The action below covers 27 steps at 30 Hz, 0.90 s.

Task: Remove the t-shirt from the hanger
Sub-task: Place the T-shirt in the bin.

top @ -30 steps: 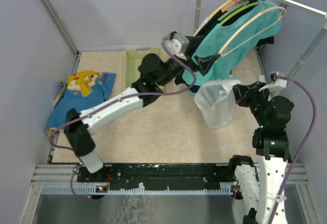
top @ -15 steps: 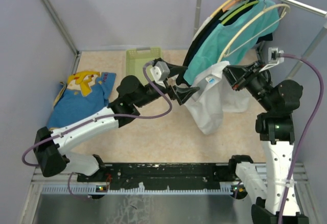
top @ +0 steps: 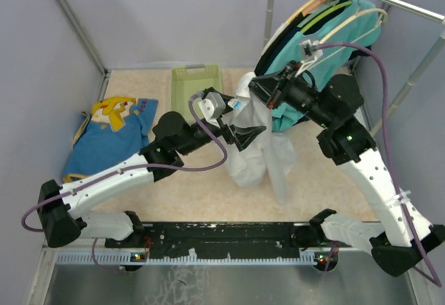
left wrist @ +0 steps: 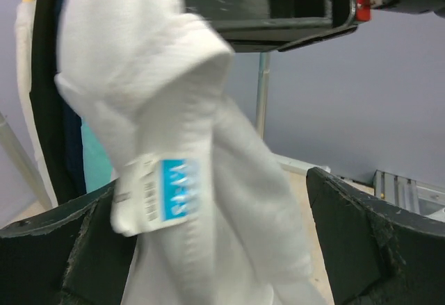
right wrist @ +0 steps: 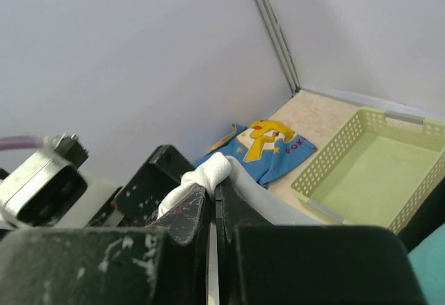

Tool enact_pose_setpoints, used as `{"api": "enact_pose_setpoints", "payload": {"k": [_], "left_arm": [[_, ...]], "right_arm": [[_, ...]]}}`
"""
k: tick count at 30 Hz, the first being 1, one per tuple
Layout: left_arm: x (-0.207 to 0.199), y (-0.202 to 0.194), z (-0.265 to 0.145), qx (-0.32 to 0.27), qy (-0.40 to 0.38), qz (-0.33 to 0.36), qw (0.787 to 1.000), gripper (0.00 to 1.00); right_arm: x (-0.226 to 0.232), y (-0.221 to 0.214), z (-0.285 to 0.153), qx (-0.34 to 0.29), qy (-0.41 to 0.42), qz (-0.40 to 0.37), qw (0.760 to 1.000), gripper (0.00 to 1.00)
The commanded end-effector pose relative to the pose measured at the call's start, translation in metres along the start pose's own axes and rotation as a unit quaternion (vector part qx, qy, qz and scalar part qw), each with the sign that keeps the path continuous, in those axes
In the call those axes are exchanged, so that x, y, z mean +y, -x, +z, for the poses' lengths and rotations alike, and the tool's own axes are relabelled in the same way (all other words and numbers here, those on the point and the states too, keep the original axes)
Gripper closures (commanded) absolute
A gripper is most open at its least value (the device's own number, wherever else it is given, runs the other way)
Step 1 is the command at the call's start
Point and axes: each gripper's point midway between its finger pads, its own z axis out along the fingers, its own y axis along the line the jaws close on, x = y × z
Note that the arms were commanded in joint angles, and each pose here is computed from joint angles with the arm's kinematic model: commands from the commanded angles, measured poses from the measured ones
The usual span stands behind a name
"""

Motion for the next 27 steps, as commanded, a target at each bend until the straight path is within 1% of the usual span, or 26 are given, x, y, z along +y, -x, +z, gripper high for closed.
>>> {"api": "enact_pose_setpoints", "payload": {"k": [1, 4, 7, 10, 13, 14, 15, 16, 18, 19, 20, 22, 23, 27], "left_arm": [[0.011, -0.013, -0.012, 0.010, 0.039, 0.008, 0.999, 0.00], [0.017, -0.028, -0.018, 0.021, 0.057, 0.009, 0.998, 0.00], [0.026, -0.043, -0.031, 0.028, 0.086, 0.003, 0.996, 0.00], [0.036, -0.050, -0.048, 0.014, 0.121, -0.002, 0.993, 0.00], [0.044, -0.056, -0.053, 0.013, 0.144, -0.003, 0.990, 0.01], [0.047, -0.057, -0.052, 0.012, 0.147, -0.002, 0.989, 0.05], [0.049, -0.058, -0.051, 0.010, 0.152, -0.001, 0.988, 0.12], [0.051, -0.058, -0.048, 0.008, 0.156, 0.000, 0.988, 0.22], [0.057, -0.053, -0.042, 0.000, 0.167, 0.002, 0.986, 0.53], [0.062, -0.050, -0.040, -0.004, 0.177, 0.003, 0.984, 0.67], [0.065, -0.048, -0.038, -0.006, 0.185, 0.003, 0.983, 0.77], [0.072, -0.041, -0.035, -0.011, 0.197, 0.006, 0.980, 0.93], [0.075, -0.037, -0.034, -0.014, 0.203, 0.009, 0.979, 1.00], [0.096, -0.011, -0.037, -0.026, 0.245, 0.037, 0.969, 1.00]], "right_arm": [[0.017, 0.024, 0.022, -0.044, 0.002, -0.041, 0.998, 1.00], [0.025, 0.022, 0.040, -0.039, 0.006, -0.045, 0.998, 1.00], [0.030, 0.031, 0.049, -0.051, 0.004, -0.047, 0.998, 1.00], [0.032, 0.043, 0.052, -0.067, 0.001, -0.050, 0.997, 1.00], [0.039, 0.047, 0.055, -0.067, 0.009, -0.052, 0.996, 1.00], [0.041, 0.047, 0.056, -0.066, 0.011, -0.052, 0.996, 1.00], [0.042, 0.046, 0.058, -0.064, 0.013, -0.053, 0.996, 1.00], [0.044, 0.045, 0.059, -0.063, 0.014, -0.054, 0.996, 1.00], [0.046, 0.043, 0.059, -0.061, 0.014, -0.054, 0.997, 1.00], [0.046, 0.042, 0.059, -0.060, 0.013, -0.055, 0.997, 1.00], [0.046, 0.042, 0.058, -0.059, 0.012, -0.055, 0.997, 1.00], [0.044, 0.041, 0.055, -0.060, 0.006, -0.057, 0.997, 1.00], [0.043, 0.043, 0.052, -0.063, 0.002, -0.059, 0.996, 1.00], [0.028, 0.041, 0.040, -0.065, -0.039, -0.070, 0.995, 1.00]]}}
